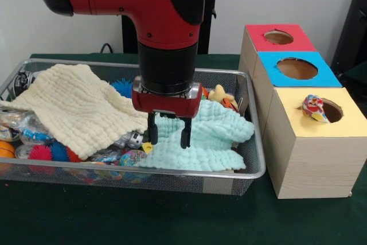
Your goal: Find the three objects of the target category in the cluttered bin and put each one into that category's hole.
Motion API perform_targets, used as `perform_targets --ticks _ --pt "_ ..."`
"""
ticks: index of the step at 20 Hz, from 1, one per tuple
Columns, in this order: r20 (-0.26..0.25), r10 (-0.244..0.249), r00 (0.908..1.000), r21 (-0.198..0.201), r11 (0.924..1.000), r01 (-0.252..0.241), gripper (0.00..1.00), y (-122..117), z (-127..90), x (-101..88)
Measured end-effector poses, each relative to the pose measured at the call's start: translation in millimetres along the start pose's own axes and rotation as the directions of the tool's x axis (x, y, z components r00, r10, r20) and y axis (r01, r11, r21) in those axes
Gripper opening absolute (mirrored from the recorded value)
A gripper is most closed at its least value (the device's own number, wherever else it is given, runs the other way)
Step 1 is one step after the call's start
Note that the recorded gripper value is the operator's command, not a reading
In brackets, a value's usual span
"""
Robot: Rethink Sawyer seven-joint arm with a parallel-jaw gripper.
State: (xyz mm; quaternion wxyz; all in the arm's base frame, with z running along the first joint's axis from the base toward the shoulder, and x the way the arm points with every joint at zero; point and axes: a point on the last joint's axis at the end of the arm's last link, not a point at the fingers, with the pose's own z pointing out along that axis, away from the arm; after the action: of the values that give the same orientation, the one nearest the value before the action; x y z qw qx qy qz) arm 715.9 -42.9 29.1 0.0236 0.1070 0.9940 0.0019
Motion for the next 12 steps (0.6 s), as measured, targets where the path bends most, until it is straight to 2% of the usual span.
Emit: perform_targets --ticks 3,8,12 --pt "-0.005 -0.013 0.9999 0.024 0.9996 0.013 1.00 -6 -3 0.9" --pt "0.019 -0.026 0.9995 0.052 0.9983 0.025 1.00 -18 -11 -3.7" --pt "0.045 -0.024 0.9987 0.080 0.9966 0.020 1.00 -40 -21 -9.8"
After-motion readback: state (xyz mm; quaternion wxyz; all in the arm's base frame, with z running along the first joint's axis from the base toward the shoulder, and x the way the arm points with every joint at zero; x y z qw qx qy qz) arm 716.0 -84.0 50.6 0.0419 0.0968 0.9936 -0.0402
